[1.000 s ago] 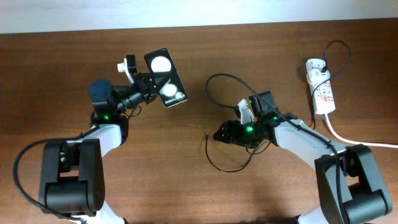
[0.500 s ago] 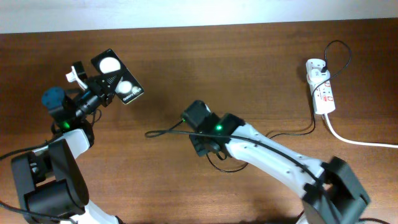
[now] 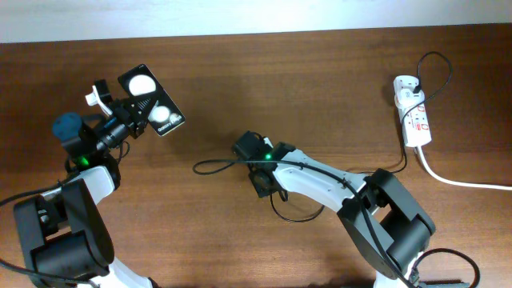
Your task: Plug charger to phone and switch on socket
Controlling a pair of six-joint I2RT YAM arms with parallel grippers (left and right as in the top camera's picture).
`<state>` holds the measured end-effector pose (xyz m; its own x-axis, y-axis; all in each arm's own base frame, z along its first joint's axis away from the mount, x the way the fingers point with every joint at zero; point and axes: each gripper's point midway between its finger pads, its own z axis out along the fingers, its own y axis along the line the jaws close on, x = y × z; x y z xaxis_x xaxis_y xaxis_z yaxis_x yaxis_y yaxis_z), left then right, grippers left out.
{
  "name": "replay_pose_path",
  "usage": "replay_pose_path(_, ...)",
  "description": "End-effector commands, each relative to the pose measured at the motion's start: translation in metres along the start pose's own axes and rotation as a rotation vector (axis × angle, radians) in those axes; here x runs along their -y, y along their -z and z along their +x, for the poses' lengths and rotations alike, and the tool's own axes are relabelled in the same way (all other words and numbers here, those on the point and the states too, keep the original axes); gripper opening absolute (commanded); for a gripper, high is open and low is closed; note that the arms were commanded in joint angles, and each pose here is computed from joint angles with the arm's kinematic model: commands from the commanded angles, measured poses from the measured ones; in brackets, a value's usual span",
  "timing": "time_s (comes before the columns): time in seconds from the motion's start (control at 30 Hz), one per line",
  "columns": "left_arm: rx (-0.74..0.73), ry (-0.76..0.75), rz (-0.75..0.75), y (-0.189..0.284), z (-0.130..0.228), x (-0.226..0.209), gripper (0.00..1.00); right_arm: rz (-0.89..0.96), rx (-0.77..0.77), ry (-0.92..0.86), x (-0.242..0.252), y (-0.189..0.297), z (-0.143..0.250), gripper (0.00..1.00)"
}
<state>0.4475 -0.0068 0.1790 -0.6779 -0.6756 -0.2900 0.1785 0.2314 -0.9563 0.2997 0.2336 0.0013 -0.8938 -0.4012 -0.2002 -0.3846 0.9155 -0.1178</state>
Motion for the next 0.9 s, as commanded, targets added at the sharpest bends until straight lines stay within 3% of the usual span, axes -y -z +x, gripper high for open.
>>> replay_pose_path(0.0,-0.003,-0.048,0.014,0.002,-0.003,0.007,0.00,-0.025,-0.012,-0.067,0.006,-0.002,-0.005,0.27)
replay_pose_path(0.07,-0.004,-0.048,0.015,0.002,-0.003,0.007,0.00,-0.075,-0.044,-0.136,0.012,-0.004,-0.003,0.24)
replay_pose_path(0.1,-0.004,-0.048,0.015,0.002,-0.003,0.007,0.00,-0.083,-0.048,-0.151,0.015,-0.005,-0.004,0.10)
replay_pose_path(0.2,-0.006,-0.048,0.016,0.002,-0.003,0.007,0.00,-0.148,-0.036,-0.127,0.005,-0.003,-0.009,0.04)
replay_pose_path(0.27,-0.006,-0.055,0.016,0.002,-0.003,0.007,0.00,-0.453,-0.019,-0.053,-0.040,0.028,-0.026,0.04)
replay_pose_path(0.33,-0.015,-0.055,0.019,0.002,-0.001,0.008,0.00,-0.820,0.080,0.043,-0.066,0.097,-0.044,0.04)
replay_pose_path(0.53,-0.126,-0.039,0.036,-0.023,0.032,0.012,0.00,-1.373,0.105,0.037,-0.061,0.162,-0.039,0.04)
replay_pose_path(0.67,-0.175,-0.037,0.051,-0.046,0.056,0.020,0.00,-1.394,0.088,-0.044,-0.042,0.150,-0.026,0.04)
replay_pose_path(0.77,-0.191,-0.025,0.052,-0.059,0.068,0.024,0.00,-1.418,0.168,-0.109,-0.011,0.151,-0.006,0.04)
replay_pose_path(0.87,-0.210,-0.009,0.046,-0.091,0.099,0.033,0.00,-1.421,0.200,-0.093,-0.014,0.168,0.008,0.04)
